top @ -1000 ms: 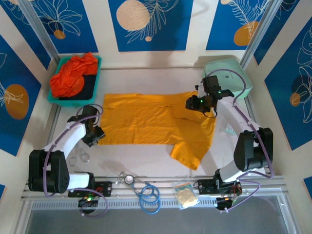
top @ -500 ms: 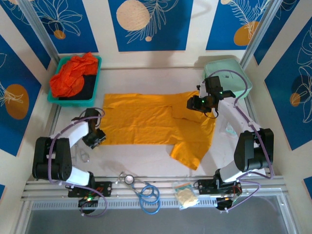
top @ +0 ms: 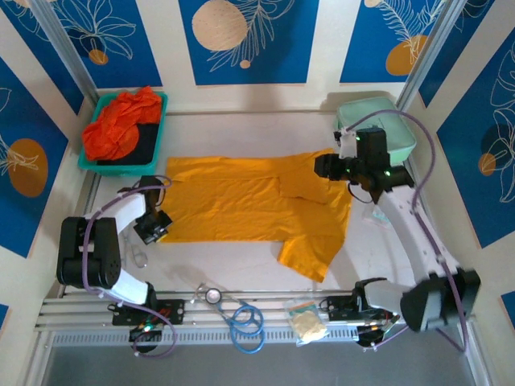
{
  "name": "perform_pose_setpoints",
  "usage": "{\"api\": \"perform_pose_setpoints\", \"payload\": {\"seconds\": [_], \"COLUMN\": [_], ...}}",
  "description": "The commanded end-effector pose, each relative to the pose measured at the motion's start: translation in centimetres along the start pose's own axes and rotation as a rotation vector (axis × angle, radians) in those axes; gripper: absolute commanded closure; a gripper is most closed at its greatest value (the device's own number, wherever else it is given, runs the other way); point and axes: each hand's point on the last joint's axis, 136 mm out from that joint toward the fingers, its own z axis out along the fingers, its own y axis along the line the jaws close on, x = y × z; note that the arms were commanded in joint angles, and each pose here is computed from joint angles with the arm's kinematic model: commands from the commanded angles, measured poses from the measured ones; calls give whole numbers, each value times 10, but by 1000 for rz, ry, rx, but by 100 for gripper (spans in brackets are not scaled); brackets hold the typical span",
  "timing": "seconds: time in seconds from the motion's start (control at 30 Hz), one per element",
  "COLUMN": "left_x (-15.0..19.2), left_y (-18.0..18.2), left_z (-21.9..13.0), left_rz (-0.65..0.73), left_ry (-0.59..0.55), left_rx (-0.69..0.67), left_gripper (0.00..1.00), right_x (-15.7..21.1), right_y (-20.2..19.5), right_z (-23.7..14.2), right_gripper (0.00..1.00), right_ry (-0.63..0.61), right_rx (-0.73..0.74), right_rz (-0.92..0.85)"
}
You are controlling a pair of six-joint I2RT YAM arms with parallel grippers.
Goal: Fold and stack the t-shirts
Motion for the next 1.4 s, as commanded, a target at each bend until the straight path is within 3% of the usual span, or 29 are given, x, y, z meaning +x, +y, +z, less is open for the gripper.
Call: {"api": "perform_pose_setpoints", "payload": {"seconds": [0.0,0.1,0.23,0.33,0.43,0.63,0.73,1.0,1.37], "left_x": [-19,-20,-20,-20,-20,-21,-21,-22,-20], "left_y": [-35,-36,-40,-41,-44,-49,-48,-47,-49], "left_z": [18,15,8,3,-1,-9,-12,-14,-20], "left_rz": [35,49,62,68,79,105,115,123,129], "left_ry": [-63,-78,-99,-115,-126,-142,-154,-170,-180], "left_rx": [155,172,206,224,247,286,287,290,315], "left_gripper": [100,100,100,100,100,100,100,100,100], "right_x": [-14,15,73,118,162,256,290,337,348], "right_y": [27,41,40,27,25,17,9,-5,-1], "right_z": [-27,-29,-22,-27,-38,-64,-69,-53,-29], "right_gripper": [56,57,50,51,51,51,52,52,56], "right_ry": [-104,-53,131,311,410,628,717,844,899], "right_rx": [-84,-116,-52,-75,-176,-396,-433,-450,-466], "right_rz": [-218,-519,-972,-1194,-1341,-1472,-1505,-1621,-1607]}}
